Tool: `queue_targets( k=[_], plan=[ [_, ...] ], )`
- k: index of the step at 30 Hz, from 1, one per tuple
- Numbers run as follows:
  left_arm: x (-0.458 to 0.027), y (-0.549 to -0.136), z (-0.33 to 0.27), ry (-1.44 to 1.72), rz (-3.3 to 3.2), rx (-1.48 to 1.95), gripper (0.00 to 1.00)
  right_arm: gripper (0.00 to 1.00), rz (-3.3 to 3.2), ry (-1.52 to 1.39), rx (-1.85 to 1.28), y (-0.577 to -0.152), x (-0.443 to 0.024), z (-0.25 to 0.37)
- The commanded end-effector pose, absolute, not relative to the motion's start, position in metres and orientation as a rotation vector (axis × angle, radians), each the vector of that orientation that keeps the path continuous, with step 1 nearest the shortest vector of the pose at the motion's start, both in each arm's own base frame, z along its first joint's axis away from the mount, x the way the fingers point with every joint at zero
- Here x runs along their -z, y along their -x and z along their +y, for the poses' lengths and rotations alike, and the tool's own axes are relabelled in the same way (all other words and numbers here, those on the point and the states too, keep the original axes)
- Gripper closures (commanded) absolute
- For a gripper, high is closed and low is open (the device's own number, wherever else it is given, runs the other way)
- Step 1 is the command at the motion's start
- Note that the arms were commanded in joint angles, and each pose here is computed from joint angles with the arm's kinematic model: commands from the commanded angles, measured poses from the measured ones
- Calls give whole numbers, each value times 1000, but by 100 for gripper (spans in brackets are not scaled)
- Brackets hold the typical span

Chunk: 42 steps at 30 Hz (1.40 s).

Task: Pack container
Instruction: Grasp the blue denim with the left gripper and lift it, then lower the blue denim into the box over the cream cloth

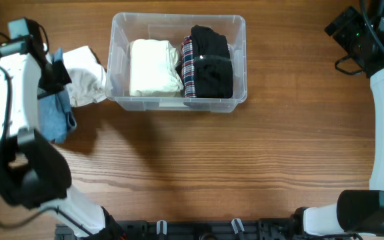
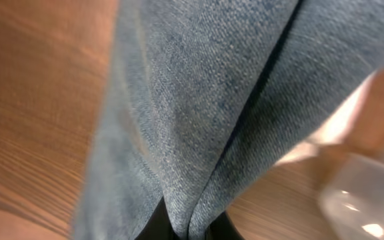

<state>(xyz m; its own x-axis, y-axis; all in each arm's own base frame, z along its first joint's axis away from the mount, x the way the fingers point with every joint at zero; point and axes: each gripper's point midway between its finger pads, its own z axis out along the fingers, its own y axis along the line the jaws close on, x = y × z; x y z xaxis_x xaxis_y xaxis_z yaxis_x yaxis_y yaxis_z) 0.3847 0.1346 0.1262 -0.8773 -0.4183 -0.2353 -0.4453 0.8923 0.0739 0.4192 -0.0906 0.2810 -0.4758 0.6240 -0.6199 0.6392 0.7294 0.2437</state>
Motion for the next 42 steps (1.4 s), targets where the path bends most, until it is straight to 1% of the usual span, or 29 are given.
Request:
queue_targets(
  k=[1, 2, 6, 9, 12, 14, 17, 19, 24, 29, 33, 42],
  plan=[
    [-215, -383, 108, 575, 2638, -12, 96, 0, 2228, -954, 16, -422, -276, -88],
    [-254, -366, 100, 549, 2551, 2, 96, 0, 2228, -954, 16, -422, -276, -88],
    [-314, -350, 82, 468, 2368, 80, 96, 0, 2228, -954, 16, -422, -276, -88],
    [-369, -348, 49, 313, 2181, 262, 96, 0, 2228, -954, 16, -422, -276, -88],
    [-401, -353, 12, 159, 2063, 462, 96, 0, 2229, -954, 16, -422, -276, -88],
    [-407, -365, -9, 110, 2038, 519, 96, 0, 2228, -954, 16, -422, -276, -88],
    [-402, -380, -31, 48, 2043, 551, 96, 0, 2228, -954, 16, -422, -276, -88],
    [-387, -399, -43, 70, 2078, 536, 96, 0, 2228, -954, 16, -422, -276, -88],
    [-320, -440, -80, 41, 2239, 456, 96, 0, 2228, -954, 16, -422, -276, -88],
    [-277, -458, -80, 65, 2337, 420, 96, 0, 2229, -954, 16, -422, -276, -88],
    [-243, -466, -80, 112, 2425, 419, 96, 0, 2229, -954, 16, -422, -276, -88],
    [-226, -456, -75, 306, 2501, 436, 96, 0, 2228, -954, 16, -422, -276, -88]
  ],
)
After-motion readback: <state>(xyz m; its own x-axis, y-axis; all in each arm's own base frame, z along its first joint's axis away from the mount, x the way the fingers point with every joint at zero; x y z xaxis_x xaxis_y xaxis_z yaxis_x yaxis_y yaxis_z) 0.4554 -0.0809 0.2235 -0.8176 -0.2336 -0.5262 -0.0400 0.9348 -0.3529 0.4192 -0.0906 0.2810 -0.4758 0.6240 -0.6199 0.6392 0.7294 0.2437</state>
